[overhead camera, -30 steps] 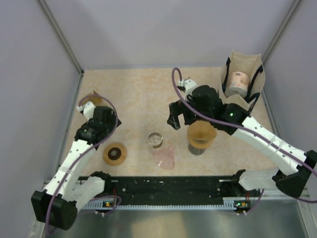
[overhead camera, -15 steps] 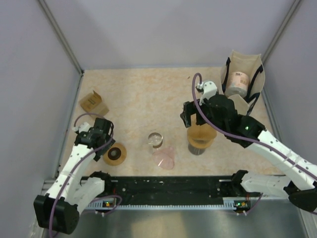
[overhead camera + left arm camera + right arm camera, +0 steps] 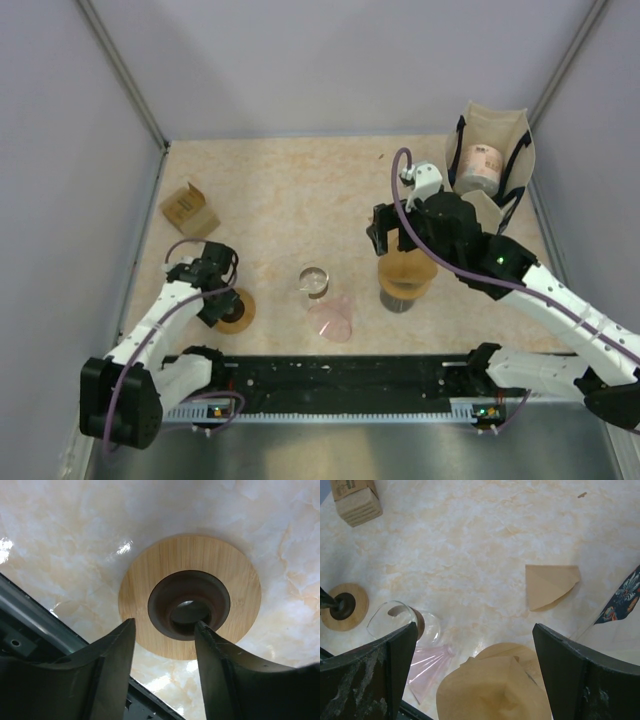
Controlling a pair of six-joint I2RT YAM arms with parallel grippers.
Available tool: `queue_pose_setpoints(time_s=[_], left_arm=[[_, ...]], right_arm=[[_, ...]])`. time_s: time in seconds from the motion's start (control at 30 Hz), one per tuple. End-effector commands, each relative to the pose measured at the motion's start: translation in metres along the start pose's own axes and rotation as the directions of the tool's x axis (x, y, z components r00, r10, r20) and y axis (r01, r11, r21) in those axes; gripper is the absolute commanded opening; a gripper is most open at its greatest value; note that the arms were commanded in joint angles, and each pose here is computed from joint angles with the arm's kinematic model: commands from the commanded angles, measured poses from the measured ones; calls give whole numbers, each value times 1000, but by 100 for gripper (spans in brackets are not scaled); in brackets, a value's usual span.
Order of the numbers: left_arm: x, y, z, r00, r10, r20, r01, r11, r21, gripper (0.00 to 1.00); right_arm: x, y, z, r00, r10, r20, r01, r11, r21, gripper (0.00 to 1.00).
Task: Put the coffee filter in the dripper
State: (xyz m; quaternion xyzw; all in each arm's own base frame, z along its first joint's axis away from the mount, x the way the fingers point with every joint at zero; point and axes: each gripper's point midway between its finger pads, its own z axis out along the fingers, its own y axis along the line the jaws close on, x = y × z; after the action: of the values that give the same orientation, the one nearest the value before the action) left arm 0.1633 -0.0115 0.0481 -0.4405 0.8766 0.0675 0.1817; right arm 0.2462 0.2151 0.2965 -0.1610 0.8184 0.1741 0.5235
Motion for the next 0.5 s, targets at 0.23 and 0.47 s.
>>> queue_pose_setpoints(time_s=[0.23, 0.47], left_arm=[[6, -1, 22, 1000, 6, -2, -6, 1000, -18, 40], [6, -12, 24, 1000, -7, -4, 7, 1000, 25, 0]], right_arm=[[-16, -6, -6, 997, 20, 72, -22, 1000, 21, 99], [-20, -4, -10, 995, 35, 93, -35, 999, 1, 99]])
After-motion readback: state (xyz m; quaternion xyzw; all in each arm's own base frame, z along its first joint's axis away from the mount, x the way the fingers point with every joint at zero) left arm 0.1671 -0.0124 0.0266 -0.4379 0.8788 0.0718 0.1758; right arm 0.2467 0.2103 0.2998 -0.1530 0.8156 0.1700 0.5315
